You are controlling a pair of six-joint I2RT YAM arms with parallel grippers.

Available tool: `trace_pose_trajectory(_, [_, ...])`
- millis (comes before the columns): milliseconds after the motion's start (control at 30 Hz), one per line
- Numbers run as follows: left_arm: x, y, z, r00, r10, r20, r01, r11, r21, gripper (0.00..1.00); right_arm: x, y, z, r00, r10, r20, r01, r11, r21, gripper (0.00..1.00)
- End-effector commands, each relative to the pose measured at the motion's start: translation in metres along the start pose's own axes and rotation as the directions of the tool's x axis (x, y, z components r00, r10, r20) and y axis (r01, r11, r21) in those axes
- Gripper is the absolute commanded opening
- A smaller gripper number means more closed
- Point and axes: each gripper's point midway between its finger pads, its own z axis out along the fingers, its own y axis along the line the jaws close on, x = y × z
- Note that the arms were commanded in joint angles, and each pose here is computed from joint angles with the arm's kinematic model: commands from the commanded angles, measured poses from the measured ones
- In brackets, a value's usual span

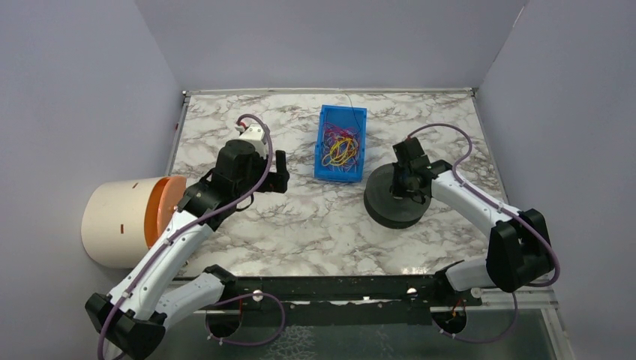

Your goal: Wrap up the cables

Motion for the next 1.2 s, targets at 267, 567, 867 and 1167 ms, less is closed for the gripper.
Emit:
trace_pose_trajectory(267, [-0.006, 0.001, -0.016, 0.992, -0.035, 0.119, 0.032, 0.999, 0.028, 0.99, 0.022, 0.027, 0.007, 0.997, -0.069, -0.028, 0.062, 0.977, -0.202, 0.01])
trace_pose_trajectory(567, [-0.003, 0.012, -0.016, 0.992, -0.010, 0.129, 0.013, 1.000, -0.023, 0.99, 0.051, 0.051, -0.006, 0.987, -0.142, -0.080, 0.114, 0.951, -0.287, 0.01])
trace_pose_trajectory(867, [0.004, 0.022, -0.018, 0.988, -0.030, 0.153, 0.040, 0.997, -0.063, 0.99, 0.083, 0.093, -0.019, 0.972, -0.213, -0.103, 0.162, 0.916, -0.366, 0.01])
trace_pose_trajectory(1167, [-0.011, 0.017, -0.029, 0.980, -0.056, 0.188, 0.065, 0.997, -0.039, 0.99, 0.093, 0.152, -0.028, 0.955, -0.280, -0.100, 0.217, 0.888, -0.406, 0.01])
